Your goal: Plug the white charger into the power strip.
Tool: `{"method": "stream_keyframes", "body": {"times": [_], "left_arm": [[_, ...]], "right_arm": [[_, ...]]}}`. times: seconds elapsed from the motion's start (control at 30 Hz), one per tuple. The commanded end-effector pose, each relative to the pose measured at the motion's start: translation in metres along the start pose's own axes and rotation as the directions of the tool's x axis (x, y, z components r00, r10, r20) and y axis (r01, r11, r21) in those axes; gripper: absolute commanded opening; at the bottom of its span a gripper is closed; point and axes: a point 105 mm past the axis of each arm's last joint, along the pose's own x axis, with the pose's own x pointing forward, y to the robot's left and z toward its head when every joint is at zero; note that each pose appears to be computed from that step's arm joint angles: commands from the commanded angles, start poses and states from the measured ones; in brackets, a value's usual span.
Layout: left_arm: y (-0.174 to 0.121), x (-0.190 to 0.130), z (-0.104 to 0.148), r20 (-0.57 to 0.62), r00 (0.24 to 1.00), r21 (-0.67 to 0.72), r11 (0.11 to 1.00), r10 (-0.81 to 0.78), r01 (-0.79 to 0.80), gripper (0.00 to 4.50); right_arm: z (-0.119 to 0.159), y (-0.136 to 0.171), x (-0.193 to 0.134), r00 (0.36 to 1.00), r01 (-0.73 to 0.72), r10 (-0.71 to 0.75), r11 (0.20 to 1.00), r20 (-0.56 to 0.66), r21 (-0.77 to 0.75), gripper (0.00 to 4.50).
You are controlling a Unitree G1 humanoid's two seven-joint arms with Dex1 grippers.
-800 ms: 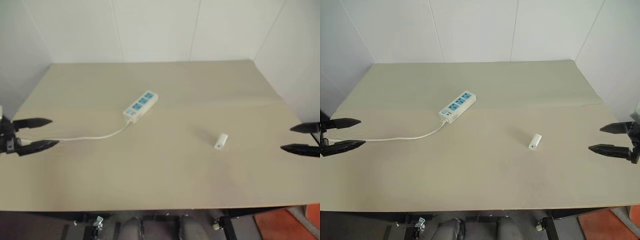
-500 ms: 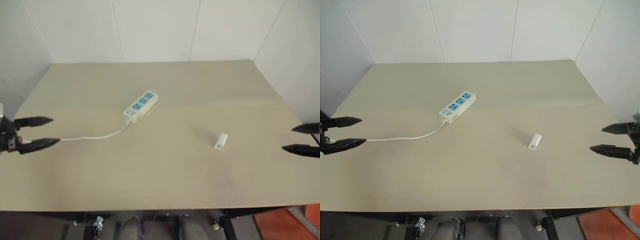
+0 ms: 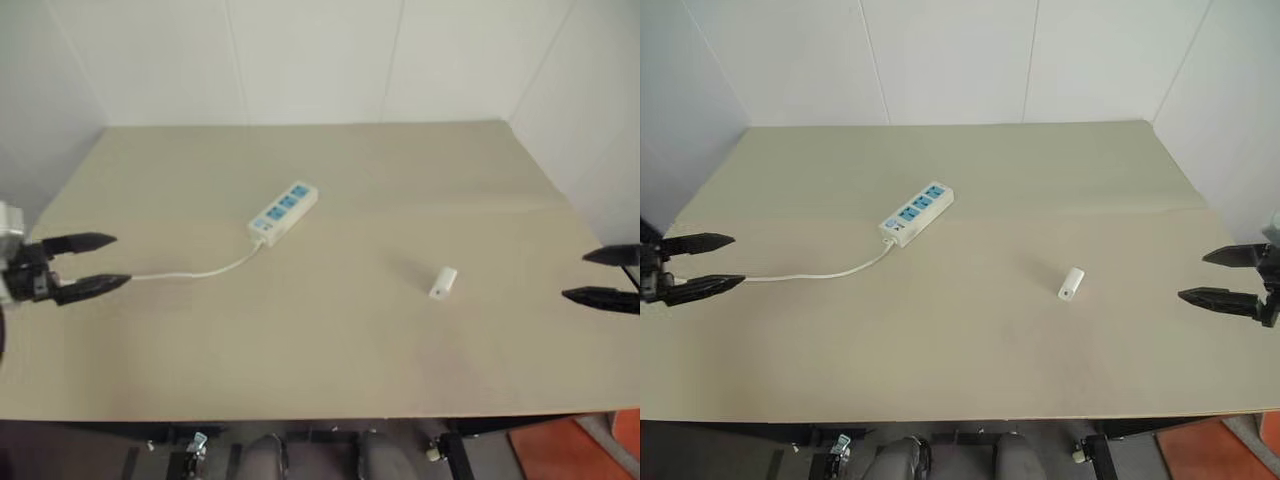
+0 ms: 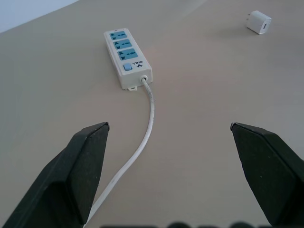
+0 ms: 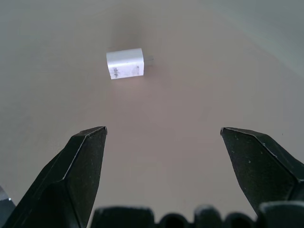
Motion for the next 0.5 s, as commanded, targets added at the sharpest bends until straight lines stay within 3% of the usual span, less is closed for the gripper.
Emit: {"method": "stream_keyframes", "body": {"times": [0.03,0.13,0.3,0.5], "left_arm": [[0.011,0.015,-0.004,-0.006,0.998,0.027,0.998,0.056,-0.056,4.47],[0.009,0.05,-0.016,0.019,0.999,0.012,0.999,0.03,-0.031,4.47],[0.002,0.117,-0.017,0.09,0.996,0.012,1.0,-0.004,0.003,4.47],[-0.005,0.176,-0.023,0.017,1.0,0.001,1.0,-0.017,0.017,4.47]], "right_arm": [[0.024,0.006,0.013,0.998,0.012,-0.008,0.998,0.067,-0.065,4.5],[0.054,0.021,0.037,0.984,0.006,0.013,0.995,0.179,-0.103,4.5],[0.091,0.049,0.067,0.962,-0.014,0.064,0.982,0.267,-0.186,4.5],[0.132,0.087,0.101,0.923,-0.059,0.148,0.967,0.356,-0.248,4.5]]}}
